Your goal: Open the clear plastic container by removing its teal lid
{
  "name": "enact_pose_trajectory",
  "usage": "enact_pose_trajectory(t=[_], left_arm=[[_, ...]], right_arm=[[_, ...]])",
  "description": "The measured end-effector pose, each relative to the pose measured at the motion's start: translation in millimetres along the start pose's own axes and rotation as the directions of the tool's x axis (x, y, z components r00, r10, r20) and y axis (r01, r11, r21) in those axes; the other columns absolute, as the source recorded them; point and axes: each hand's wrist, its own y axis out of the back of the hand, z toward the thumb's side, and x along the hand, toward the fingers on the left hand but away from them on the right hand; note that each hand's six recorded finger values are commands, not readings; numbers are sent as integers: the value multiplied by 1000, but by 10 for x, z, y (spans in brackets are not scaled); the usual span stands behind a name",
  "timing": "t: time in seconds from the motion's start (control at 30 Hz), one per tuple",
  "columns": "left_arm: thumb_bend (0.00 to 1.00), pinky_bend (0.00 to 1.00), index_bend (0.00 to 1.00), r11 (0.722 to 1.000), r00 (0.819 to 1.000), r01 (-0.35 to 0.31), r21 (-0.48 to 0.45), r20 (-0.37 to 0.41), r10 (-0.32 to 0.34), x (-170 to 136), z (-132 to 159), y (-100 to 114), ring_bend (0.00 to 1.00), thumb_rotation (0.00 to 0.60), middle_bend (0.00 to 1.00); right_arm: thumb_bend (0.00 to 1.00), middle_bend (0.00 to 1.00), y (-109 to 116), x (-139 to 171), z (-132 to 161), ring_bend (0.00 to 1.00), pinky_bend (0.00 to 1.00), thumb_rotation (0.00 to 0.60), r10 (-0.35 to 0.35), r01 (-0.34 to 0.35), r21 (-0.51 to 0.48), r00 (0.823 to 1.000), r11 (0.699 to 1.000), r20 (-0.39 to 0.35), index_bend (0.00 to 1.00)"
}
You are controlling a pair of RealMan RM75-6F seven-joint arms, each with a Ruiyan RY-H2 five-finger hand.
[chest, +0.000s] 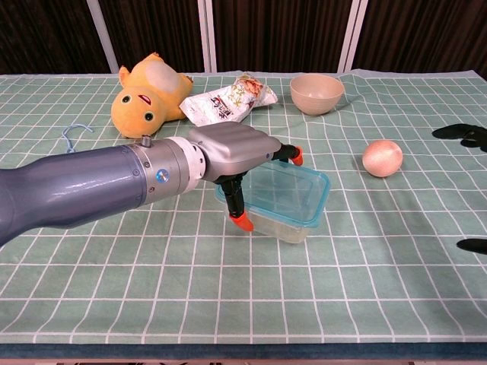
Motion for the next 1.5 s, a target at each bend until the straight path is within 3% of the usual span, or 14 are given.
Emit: enact_pose_trajectory(t=[0.57,0.9,1.5], left_arm=[[73,395,190,1000,1000,20,-9,7,-20,-7,93,-9,225,600,243],[73,395,189,999,1000,22,-27,-4,-22,-11,69,-1,225,600,243],[73,395,184,999,1000,24,-39,-14,-24,-22,137,9,225,600,243]], right_arm=[[221,0,-510,-319,575,0,0,600,32,-30,-108,999,994,13,0],[221,0,-590,-435,631,0,0,600,37,-29,-141,998,990,55,0],[221,0,-688,-529,926,0,0,600,53,-41,-239,998,970,43,0]])
